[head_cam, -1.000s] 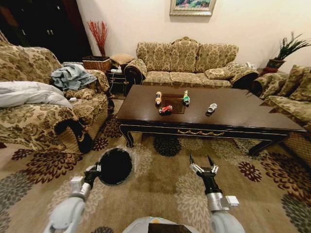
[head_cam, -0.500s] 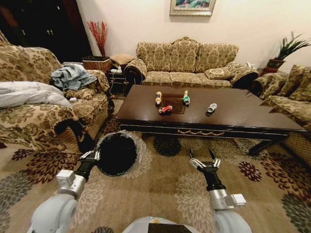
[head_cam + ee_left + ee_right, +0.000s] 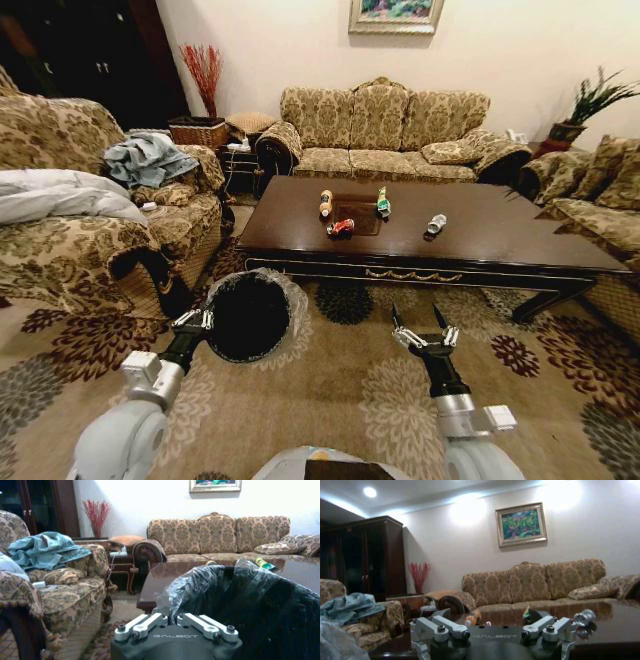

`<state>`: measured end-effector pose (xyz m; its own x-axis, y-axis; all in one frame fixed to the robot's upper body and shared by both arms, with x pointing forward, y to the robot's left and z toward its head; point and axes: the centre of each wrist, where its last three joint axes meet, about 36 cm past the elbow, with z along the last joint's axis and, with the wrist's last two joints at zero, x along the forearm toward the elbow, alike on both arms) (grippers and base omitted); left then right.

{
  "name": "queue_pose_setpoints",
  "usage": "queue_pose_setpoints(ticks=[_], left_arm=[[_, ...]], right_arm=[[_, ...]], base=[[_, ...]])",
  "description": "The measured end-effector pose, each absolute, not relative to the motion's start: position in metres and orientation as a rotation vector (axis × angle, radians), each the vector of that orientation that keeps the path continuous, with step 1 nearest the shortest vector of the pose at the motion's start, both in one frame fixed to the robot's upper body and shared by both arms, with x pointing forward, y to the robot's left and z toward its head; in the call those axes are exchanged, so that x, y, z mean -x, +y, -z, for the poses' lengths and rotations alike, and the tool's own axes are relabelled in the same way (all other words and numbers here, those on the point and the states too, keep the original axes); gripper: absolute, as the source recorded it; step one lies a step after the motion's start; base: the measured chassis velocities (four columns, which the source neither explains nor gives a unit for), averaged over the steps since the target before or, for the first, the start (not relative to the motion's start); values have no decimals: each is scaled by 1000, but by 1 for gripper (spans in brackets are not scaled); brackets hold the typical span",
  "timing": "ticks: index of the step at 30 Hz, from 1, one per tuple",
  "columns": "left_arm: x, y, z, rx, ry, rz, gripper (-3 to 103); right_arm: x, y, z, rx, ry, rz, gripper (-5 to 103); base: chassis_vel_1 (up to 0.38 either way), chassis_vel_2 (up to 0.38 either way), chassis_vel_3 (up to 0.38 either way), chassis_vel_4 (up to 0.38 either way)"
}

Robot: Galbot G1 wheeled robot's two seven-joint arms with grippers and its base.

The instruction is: Move to the front of the table and place the trash on the table into the trash bin.

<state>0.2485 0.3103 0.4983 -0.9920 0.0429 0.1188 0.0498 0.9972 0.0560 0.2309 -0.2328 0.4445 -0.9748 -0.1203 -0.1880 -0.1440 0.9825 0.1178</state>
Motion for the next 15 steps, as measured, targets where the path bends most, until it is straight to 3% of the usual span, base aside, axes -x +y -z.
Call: queue_pose_setpoints(ticks=[10,15], left_arm=[[-249,314,-498,49,-3076,103,4],[-245,318,-506,61,-3088,131,4]], right_arm=[[-232,-232,-443,216,2909,-200,100],[-232,-232,-439,215,2911,-203,100]], base=[[-207,204,202,-199],[-64,62,46,-76]])
